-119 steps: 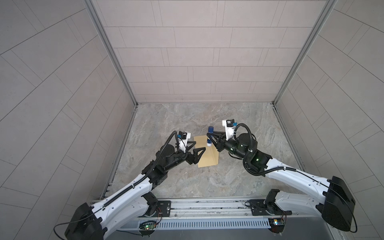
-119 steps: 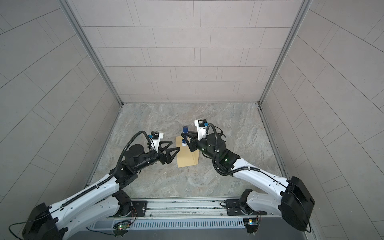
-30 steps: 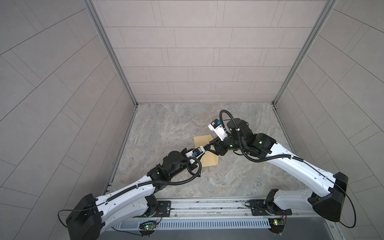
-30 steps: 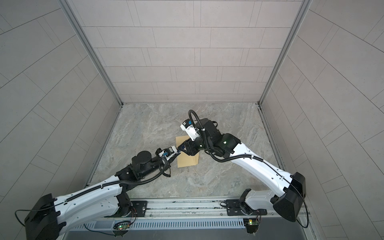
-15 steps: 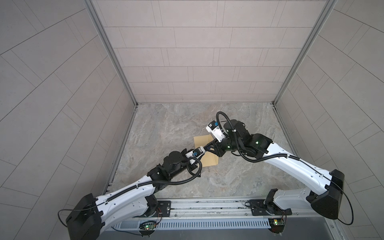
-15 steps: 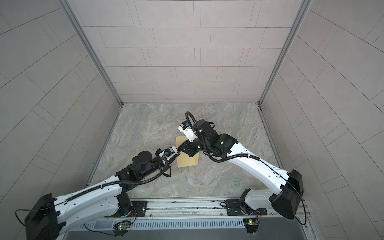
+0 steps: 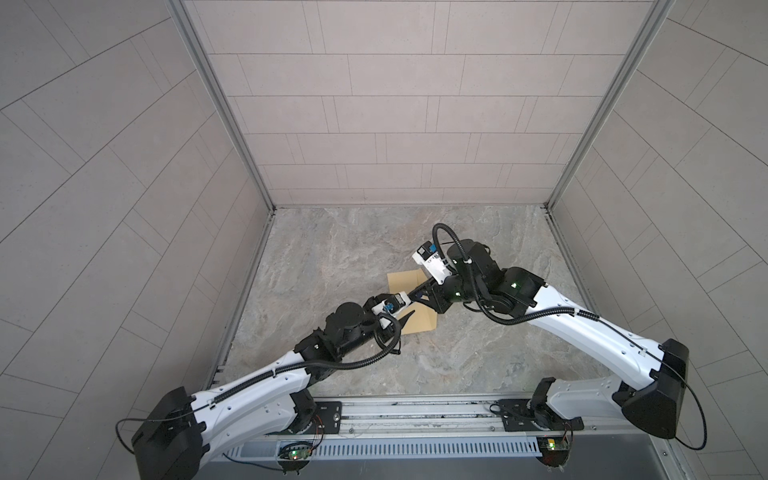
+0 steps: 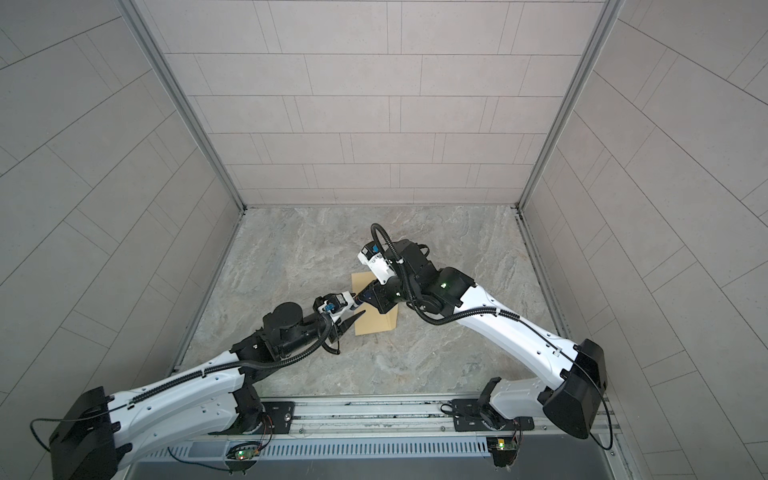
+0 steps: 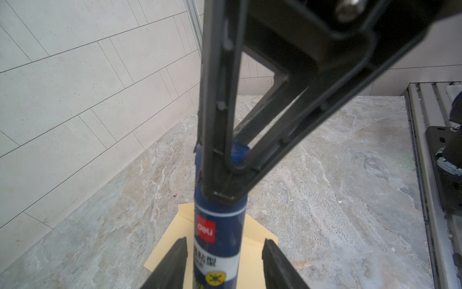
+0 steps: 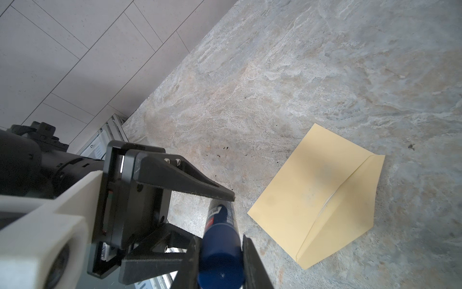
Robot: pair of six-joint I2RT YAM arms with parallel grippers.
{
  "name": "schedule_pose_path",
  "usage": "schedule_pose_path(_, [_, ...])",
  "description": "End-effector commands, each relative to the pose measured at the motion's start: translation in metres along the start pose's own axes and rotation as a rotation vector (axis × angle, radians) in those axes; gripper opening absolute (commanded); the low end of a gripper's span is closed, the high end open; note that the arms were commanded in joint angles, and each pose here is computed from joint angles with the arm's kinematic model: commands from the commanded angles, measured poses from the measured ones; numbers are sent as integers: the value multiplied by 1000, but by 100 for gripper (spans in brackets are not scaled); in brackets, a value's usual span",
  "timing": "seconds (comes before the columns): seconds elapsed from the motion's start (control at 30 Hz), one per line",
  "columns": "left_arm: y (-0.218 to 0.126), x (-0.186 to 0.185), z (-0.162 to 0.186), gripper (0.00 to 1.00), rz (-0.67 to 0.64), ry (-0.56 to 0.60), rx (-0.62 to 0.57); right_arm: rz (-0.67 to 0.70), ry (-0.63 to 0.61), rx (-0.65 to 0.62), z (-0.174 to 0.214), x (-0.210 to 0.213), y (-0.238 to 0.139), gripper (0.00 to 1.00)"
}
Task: Place the letter into the envelope and seal it
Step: 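Grip the glue stick cap with the right gripper while the left holds the stick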
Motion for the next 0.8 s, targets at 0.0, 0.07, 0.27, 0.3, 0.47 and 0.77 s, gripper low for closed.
schedule_pose_path(0.0, [0,-1,-17,53,14,-5,-68,-6,-24,5,1,4,0,0])
schedule_pose_path(0.07, [1,-1,-17,53,14,-5,-66,-11,-25,11,2,5,3,0])
schedule_pose_path(0.27, [2,0,-14,43,4,-8,-53,-16,-26,2,1,7,2,0])
schedule_pose_path(0.3, [2,0,-14,43,2,-8,-52,-17,-24,0,1,7,2,0])
schedule_pose_path(0.47, [3,1,-13,36,-4,-11,-49,-28,-26,7,1,10,5,0])
schedule_pose_path(0.77, [8,0,-8,2,5,-7,-11,-20,-38,10,1,10,3,0])
Point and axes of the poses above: each gripper's point midway between its finger pads, its own y axis out along the fingers, its own x axis along the line the jaws close on, z = x × y, the point moved 8 cm from there along -y, back along the fingers, and after that the axes turned 10 degrees about -y, right-handed, at the moved point
